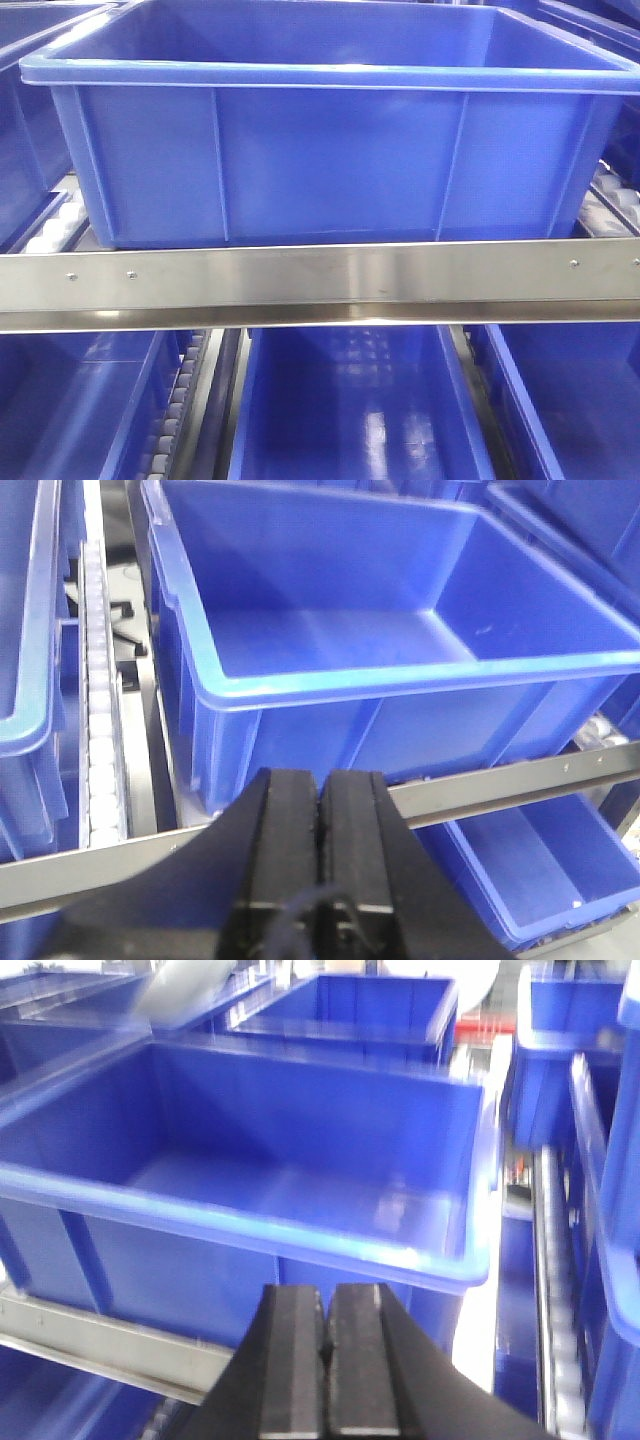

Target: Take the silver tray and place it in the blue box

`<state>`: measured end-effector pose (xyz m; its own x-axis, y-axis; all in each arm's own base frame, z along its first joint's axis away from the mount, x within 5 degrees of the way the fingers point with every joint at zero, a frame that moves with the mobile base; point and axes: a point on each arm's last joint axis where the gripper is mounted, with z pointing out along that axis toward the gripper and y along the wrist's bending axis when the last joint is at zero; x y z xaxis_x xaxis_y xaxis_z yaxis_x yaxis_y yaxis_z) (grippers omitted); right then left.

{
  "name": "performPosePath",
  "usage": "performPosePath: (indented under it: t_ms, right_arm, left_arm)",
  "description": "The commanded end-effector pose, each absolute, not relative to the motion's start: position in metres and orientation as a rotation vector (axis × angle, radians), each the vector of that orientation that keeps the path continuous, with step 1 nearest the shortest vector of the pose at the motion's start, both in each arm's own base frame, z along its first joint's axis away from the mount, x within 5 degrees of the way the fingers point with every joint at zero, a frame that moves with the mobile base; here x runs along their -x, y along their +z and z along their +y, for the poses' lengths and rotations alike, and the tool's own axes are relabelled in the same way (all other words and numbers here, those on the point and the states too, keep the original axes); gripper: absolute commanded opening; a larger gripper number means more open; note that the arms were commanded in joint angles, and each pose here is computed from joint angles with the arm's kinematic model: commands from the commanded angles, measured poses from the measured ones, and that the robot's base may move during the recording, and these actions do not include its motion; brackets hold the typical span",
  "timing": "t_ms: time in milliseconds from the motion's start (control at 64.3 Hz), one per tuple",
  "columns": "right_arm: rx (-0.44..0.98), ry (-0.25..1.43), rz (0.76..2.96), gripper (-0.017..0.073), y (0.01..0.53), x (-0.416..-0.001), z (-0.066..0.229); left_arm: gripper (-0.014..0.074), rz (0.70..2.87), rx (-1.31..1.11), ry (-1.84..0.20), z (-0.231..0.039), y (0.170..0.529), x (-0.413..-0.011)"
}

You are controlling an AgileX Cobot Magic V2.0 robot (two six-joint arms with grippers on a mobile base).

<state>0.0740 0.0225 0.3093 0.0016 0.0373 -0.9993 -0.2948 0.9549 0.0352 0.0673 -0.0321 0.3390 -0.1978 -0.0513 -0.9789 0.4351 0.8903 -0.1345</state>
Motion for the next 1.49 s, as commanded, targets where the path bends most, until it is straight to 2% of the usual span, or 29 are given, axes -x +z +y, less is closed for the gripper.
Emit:
performPosePath:
  t_ms: [0, 311, 420, 576, 840, 1167, 1292, 1478]
  right_arm:
    - [0.218, 0.266, 1.426, 0.0049, 0.327, -0.072, 0.023]
    - [0.218, 0.266, 1.426, 0.0049, 0.327, -0.072, 0.023]
    - [0.218, 0.266, 1.426, 0.0049, 0.327, -0.072, 0.023]
    - [0.218, 0.266, 1.426, 0.0049, 0.327, -0.072, 0.023]
    - [0.218, 0.266, 1.426, 0.0049, 0.327, -0.072, 0.023]
    - [0.218, 0.266, 1.426, 0.0049, 0.327, -0.072, 0.023]
    - [0.218, 0.266, 1.427, 0.0049, 0.327, -0.073, 0.023]
    - [0.218, 0.266, 1.427, 0.0049, 0.327, -0.073, 0.023]
  left_arm:
    - [-0.0104, 1.616, -0.304, -0.492, -0.034, 0.355, -0.066]
    - [-0.0104, 1.619, -0.305, -0.491, -0.034, 0.354, -0.066]
    - [-0.0104, 1.678, -0.263, -0.556, -0.036, 0.347, -0.065]
    - [-0.0104, 1.611, -0.363, -0.378, -0.029, 0.334, -0.058]
    - [-0.0104, 1.454, -0.109, -0.181, -0.01, 0.288, -0.049]
    - [-0.0104, 1.421, 0.043, -0.073, -0.001, 0.21, -0.054]
    - [-0.0104, 1.541, 0.04, -0.076, -0.001, 0.201, -0.055]
    - [-0.0104, 1.554, 0.039, -0.076, -0.002, 0.199, -0.055]
